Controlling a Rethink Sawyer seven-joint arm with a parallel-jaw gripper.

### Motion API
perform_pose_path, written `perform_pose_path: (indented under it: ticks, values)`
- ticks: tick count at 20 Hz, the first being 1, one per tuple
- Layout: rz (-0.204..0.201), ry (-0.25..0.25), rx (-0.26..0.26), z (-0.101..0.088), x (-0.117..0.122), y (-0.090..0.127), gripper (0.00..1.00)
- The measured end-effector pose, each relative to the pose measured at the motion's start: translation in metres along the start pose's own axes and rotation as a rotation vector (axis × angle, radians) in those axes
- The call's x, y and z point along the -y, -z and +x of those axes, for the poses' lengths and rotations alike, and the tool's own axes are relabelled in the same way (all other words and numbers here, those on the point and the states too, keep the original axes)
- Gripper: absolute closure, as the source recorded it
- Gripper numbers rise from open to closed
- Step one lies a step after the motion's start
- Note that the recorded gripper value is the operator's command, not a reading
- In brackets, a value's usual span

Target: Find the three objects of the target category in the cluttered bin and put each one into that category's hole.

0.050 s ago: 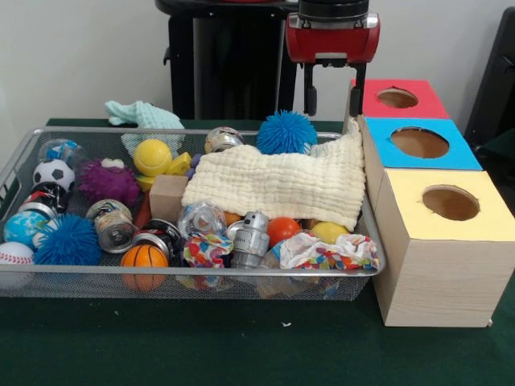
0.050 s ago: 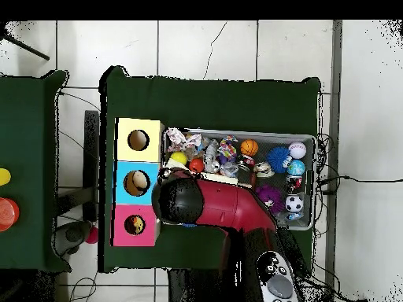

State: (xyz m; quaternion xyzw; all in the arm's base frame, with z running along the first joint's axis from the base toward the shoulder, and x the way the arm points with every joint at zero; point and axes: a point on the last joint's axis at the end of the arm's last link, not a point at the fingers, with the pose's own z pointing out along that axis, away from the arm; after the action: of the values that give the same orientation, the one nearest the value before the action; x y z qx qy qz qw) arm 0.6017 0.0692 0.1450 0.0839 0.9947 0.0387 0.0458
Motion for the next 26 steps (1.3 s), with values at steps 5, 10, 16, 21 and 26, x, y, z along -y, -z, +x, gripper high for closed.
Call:
perform_pose_path:
  ticks: [5,10,16,21,26]
  values:
    - [0.000,0.000,0.001,0.000,0.000,0.000,0.00]
    - [0.000,0.000,0.001,0.000,0.000,0.000,0.00]
    - [-0.001,0.000,-0.021,0.003,0.000,0.000,0.00]
    - [-0.001,0.000,-0.073,0.010,0.000,0.000,0.00]
    - [0.043,0.053,0.088,-0.004,0.012,-0.015,0.00]
